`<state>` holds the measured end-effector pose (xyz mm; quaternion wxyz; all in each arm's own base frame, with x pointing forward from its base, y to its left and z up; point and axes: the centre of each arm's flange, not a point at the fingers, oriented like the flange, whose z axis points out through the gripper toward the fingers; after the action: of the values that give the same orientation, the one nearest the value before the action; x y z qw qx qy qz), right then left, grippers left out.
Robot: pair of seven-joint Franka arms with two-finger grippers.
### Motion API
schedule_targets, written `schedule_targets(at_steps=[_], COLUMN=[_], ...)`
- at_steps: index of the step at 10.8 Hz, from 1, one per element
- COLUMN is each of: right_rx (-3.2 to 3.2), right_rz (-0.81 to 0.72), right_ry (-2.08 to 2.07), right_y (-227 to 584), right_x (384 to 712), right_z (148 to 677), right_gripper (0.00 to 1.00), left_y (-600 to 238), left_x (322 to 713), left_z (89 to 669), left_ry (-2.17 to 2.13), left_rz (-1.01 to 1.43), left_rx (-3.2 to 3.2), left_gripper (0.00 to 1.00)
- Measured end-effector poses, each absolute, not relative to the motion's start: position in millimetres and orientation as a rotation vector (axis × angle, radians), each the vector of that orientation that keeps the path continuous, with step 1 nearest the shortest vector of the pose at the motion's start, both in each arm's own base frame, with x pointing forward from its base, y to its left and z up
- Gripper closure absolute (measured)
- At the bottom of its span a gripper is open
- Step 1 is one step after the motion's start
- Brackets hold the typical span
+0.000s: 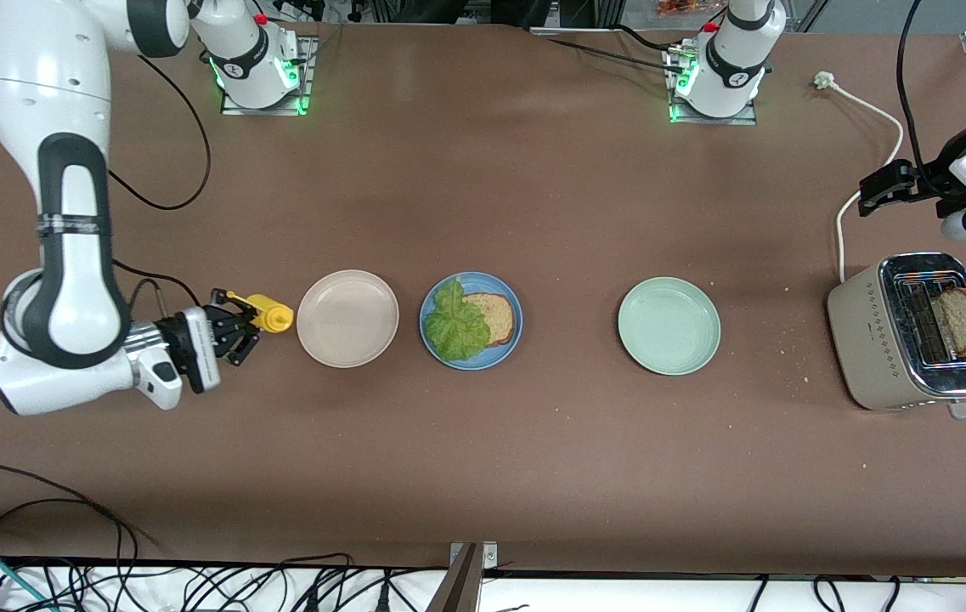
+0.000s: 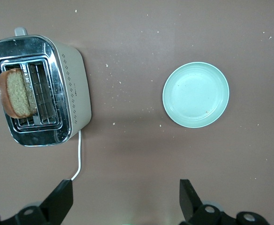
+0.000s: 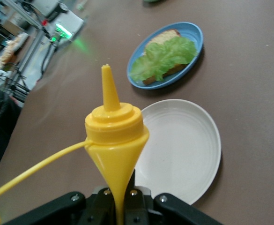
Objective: Make sandwich in blue plate with both arms
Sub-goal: 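Carry the bottle over the blue plate and tilt it over the lettuce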
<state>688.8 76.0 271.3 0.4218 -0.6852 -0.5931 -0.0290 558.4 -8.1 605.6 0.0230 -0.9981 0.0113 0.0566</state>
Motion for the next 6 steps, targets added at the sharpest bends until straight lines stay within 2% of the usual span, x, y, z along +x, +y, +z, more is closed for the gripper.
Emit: schedule_targets(at_steps=[3,6], right_rx=[-1.940,-2.106], right_rz=[0.107,0.264], right_ry=[-1.554,-1.635], right_y=[150.2,204.1], right_x=[697.2,691.4], right_z=[298.6,319.7], right_gripper=[0.96,0.96], left_y=[-13.6,-18.9], left_x=[558.3,558.1], left_z=[605.6,605.6], left_ry=[0.051,0.065], left_rz=[0.175,0.174], left_rx=[-3.090,-3.090], left_gripper=[0.00,0.00])
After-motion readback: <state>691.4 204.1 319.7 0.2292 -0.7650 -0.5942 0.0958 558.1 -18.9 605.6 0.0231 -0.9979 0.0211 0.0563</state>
